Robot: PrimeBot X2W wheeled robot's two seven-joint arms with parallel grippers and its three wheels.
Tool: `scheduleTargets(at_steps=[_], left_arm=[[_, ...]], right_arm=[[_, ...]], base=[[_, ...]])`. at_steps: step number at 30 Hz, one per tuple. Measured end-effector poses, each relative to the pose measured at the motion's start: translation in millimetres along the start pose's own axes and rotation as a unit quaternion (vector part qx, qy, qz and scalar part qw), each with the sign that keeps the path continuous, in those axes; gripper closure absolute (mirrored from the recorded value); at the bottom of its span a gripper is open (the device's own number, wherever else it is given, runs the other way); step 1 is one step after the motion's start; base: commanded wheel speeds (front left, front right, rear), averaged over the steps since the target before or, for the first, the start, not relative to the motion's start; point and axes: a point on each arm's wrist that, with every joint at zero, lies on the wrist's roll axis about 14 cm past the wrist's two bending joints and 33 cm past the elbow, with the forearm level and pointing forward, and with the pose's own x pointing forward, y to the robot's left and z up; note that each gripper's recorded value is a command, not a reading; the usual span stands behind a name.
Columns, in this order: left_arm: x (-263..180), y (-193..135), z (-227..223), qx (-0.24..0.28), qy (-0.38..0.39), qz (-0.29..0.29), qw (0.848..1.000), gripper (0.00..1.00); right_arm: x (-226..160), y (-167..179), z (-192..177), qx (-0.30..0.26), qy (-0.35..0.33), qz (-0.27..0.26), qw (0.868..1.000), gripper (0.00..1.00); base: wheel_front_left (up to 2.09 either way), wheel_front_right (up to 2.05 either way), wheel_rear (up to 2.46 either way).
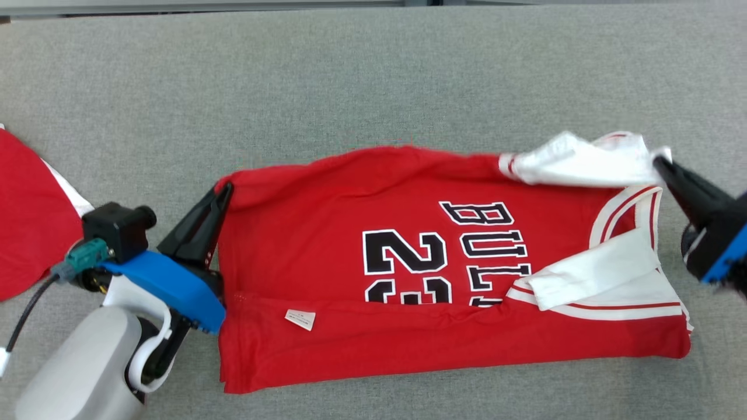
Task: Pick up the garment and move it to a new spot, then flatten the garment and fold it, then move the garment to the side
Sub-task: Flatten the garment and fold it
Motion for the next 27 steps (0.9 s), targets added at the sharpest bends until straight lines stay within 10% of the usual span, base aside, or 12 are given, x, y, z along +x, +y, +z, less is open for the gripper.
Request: scheduleTargets(at_steps=[27], left_arm=[[-45,-4,-48,0.004,0.034,0.022,0.999,1.0]], right_arm=[[-88,8,-84,0.082,0.046,-0.031,0.995,1.0]], base=[[0.0,0.0,0.0]])
